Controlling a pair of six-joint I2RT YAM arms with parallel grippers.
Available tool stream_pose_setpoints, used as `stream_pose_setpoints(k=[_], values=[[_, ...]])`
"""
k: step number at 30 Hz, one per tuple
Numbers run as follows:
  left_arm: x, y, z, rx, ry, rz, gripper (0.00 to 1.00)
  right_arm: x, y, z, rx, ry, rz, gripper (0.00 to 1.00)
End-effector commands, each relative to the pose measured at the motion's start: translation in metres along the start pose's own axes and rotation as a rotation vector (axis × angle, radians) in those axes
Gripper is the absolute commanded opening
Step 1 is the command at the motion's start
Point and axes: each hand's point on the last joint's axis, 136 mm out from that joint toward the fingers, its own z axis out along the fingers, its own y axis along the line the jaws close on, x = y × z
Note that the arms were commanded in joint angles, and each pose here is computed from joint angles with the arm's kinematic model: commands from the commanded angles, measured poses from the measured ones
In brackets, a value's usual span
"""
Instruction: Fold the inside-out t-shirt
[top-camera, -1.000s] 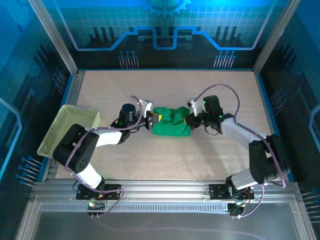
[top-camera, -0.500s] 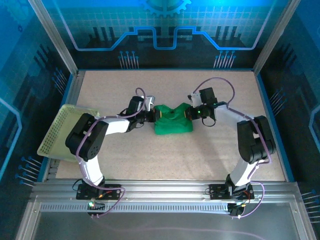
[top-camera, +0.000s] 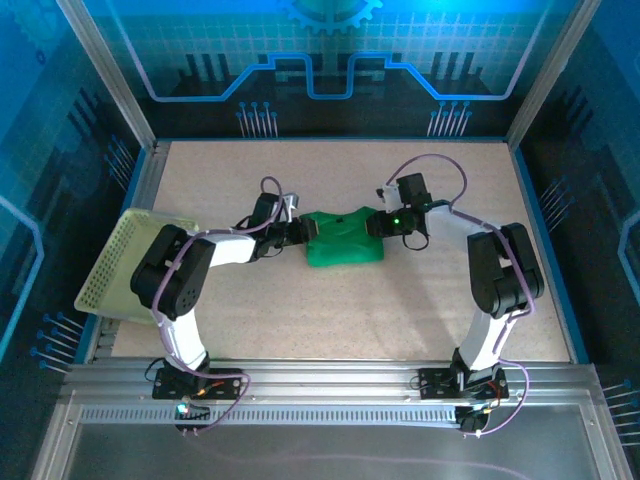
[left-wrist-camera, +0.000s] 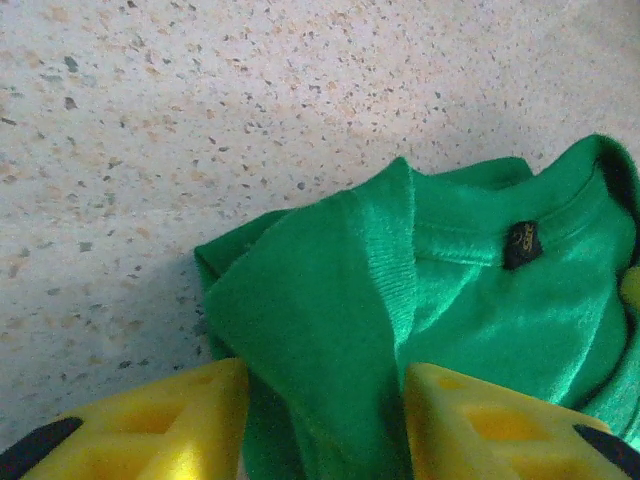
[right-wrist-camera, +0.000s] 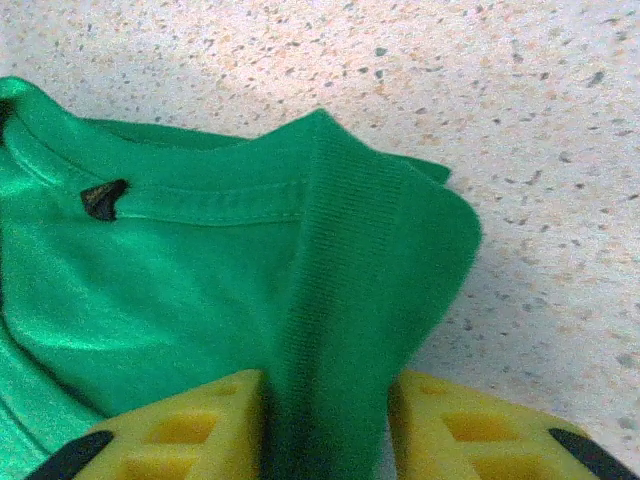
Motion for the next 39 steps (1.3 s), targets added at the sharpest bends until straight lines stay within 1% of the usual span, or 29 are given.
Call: stream_pose_setpoints(k=[1, 2, 5, 8, 10, 12, 14, 17, 19, 21, 24, 26, 28, 29, 32, 34, 37, 39], values=[[-0.025, -0.009, -0.028, -0.025, -0.062, 0.028, 0.51, -0.02, -0.004, -0.031, 0.021, -0.073, 0.01, 0.56], [-0.03, -0.011, -0.036, -0.039, -0.076, 0.035, 0.53, -0.024, -0.006, -0.039, 0.028, -0.088, 0.016, 0.59], [-0.04, -0.016, -0.058, -0.08, -0.118, 0.048, 0.62, -0.032, -0.008, -0.06, 0.042, -0.13, 0.021, 0.62], [-0.043, -0.028, -0.077, -0.101, -0.165, 0.075, 0.64, -0.035, 0.007, -0.073, -0.001, -0.155, -0.005, 0.62], [-0.039, -0.045, -0.078, -0.058, -0.169, 0.077, 0.63, -0.035, 0.025, -0.075, -0.056, -0.154, -0.029, 0.61], [-0.034, -0.061, -0.07, -0.009, -0.157, 0.059, 0.6, -0.036, 0.039, -0.07, -0.088, -0.145, -0.033, 0.6], [-0.029, -0.072, -0.059, 0.035, -0.142, 0.046, 0.59, -0.036, 0.046, -0.061, -0.128, -0.134, 0.003, 0.57], [-0.023, -0.07, -0.034, 0.055, -0.092, 0.001, 0.58, -0.034, 0.044, -0.039, -0.15, -0.097, 0.065, 0.54], [-0.019, -0.061, -0.018, 0.034, -0.071, -0.014, 0.57, -0.031, 0.04, -0.026, -0.143, -0.082, 0.086, 0.54], [-0.015, -0.044, -0.003, 0.008, -0.048, -0.05, 0.56, -0.028, 0.034, -0.012, -0.143, -0.063, 0.117, 0.54], [-0.014, -0.024, 0.009, -0.002, -0.043, -0.103, 0.55, -0.022, 0.021, 0.008, -0.126, -0.027, 0.161, 0.5], [-0.015, -0.016, 0.012, -0.011, -0.047, -0.108, 0.56, -0.023, 0.012, 0.012, -0.1, -0.029, 0.171, 0.49], [-0.021, -0.015, 0.008, -0.022, -0.064, -0.096, 0.58, -0.027, 0.005, 0.009, -0.072, -0.036, 0.165, 0.49], [-0.026, -0.02, 0.002, -0.011, -0.078, -0.082, 0.59, -0.032, 0.006, 0.003, -0.065, -0.047, 0.153, 0.49], [-0.038, -0.035, -0.022, 0.0, -0.116, -0.047, 0.61, -0.04, 0.009, -0.022, -0.007, -0.081, 0.097, 0.5], [-0.04, -0.033, -0.04, -0.036, -0.137, -0.042, 0.62, -0.037, 0.014, -0.037, 0.037, -0.083, 0.046, 0.51], [-0.027, -0.022, -0.058, -0.104, -0.121, -0.05, 0.63, -0.022, 0.032, -0.052, 0.075, -0.062, -0.04, 0.52], [-0.017, -0.015, -0.069, -0.116, -0.128, -0.063, 0.63, -0.008, 0.05, -0.054, 0.102, -0.037, -0.105, 0.52]])
